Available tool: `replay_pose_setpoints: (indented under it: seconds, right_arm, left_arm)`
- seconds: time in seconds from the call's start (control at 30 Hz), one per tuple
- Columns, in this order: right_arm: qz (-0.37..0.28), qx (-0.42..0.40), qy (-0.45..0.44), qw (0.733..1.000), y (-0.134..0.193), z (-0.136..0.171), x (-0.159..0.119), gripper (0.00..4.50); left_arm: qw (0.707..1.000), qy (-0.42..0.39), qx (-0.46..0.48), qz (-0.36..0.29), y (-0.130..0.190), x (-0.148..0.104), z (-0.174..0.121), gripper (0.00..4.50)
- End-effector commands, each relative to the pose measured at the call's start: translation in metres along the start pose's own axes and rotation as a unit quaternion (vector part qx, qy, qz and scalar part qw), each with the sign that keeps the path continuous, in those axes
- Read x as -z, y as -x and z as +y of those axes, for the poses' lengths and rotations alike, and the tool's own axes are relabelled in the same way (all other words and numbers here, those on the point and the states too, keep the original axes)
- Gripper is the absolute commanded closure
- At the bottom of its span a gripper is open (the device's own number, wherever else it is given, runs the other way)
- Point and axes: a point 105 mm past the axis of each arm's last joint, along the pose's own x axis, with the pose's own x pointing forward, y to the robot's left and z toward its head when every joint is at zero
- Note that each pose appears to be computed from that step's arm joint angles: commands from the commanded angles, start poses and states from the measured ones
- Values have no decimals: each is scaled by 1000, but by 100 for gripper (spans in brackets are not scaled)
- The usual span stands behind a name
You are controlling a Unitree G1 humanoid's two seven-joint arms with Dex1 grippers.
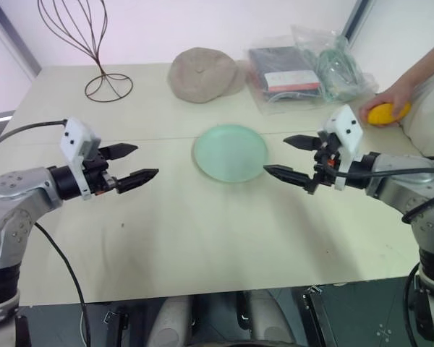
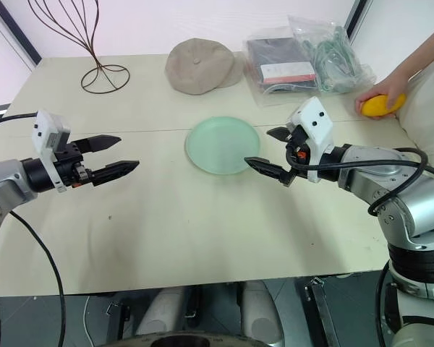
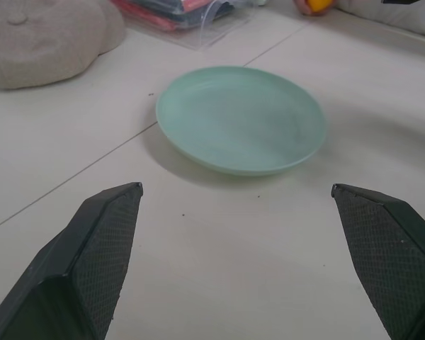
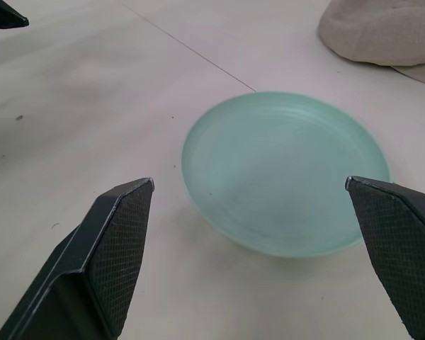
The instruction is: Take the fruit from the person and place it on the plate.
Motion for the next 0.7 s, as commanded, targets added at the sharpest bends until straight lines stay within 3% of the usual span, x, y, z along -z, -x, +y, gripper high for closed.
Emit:
replay_pose_setpoints:
  seconds: [0.03, 0.47, 0.7]
  right_arm:
    - [-19, 6, 30, 999, 6, 1, -14, 6]
    - [-28, 13, 31, 999, 3, 0, -18, 6]
    - [-65, 15, 24, 997, -5, 2, -35, 6]
  left_arm:
    - [1000, -18, -1, -12, 0, -9, 0, 0]
    - [1000, -18, -12, -21, -2, -11, 3, 0]
    - [999, -13, -30, -35, -4, -13, 9, 0]
